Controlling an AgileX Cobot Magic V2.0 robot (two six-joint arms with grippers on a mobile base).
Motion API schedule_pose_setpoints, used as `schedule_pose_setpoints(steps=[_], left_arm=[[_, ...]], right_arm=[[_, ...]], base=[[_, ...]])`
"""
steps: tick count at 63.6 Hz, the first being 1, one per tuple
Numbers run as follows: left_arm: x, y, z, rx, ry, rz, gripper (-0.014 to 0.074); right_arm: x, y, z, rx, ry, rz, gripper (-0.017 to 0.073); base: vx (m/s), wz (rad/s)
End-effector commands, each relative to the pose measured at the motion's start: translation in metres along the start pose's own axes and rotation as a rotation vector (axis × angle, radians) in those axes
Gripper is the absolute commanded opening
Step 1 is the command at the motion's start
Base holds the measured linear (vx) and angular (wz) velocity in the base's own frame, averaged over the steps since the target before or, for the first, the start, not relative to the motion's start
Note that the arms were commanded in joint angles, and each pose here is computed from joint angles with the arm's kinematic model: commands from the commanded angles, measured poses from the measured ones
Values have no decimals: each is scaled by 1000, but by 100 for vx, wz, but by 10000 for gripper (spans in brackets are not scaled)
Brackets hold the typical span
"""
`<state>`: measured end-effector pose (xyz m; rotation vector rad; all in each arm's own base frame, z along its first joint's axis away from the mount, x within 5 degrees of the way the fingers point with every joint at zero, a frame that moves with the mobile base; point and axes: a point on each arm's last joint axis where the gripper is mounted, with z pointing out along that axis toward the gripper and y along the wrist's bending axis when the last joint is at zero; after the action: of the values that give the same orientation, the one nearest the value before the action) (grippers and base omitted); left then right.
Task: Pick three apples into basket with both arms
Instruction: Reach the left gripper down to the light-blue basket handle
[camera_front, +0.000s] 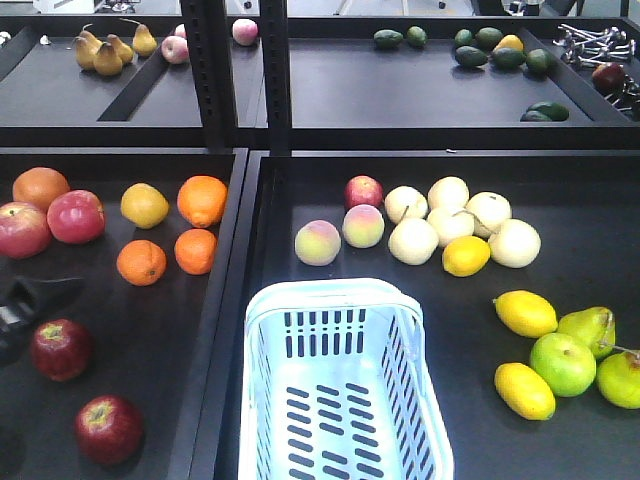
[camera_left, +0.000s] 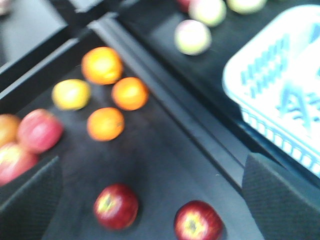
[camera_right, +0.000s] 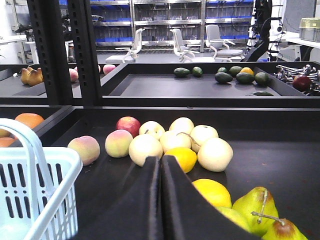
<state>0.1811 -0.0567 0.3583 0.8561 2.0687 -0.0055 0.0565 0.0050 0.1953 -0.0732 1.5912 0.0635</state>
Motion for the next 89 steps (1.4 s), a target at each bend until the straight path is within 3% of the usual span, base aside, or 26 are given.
schedule_pose_setpoints(steps=[1,16,37,48,69,89], left_arm=[[-32,1,0,7,-108,65,682],[-75,-19,31,123,-75,254,680],[-116,-79,82,265,-35,487,668],[-127,-107,113,301,38,604,663],[-133,-137,168,345,170,706,643],[-124,-146,203,330,260,780,581]], right_arm=[[-3,0,1,6,-58,-9,-8],[-3,0,1,6,-58,-9,-8],[-3,0,1,6,-58,-9,-8],[-3,0,1,6,-58,-9,-8],[-3,0,1,6,-58,-9,-8],[-3,0,1,6,-58,-9,-8]], base=[[0,0],[0,0],[0,0],[0,0],[0,0],[0,0]])
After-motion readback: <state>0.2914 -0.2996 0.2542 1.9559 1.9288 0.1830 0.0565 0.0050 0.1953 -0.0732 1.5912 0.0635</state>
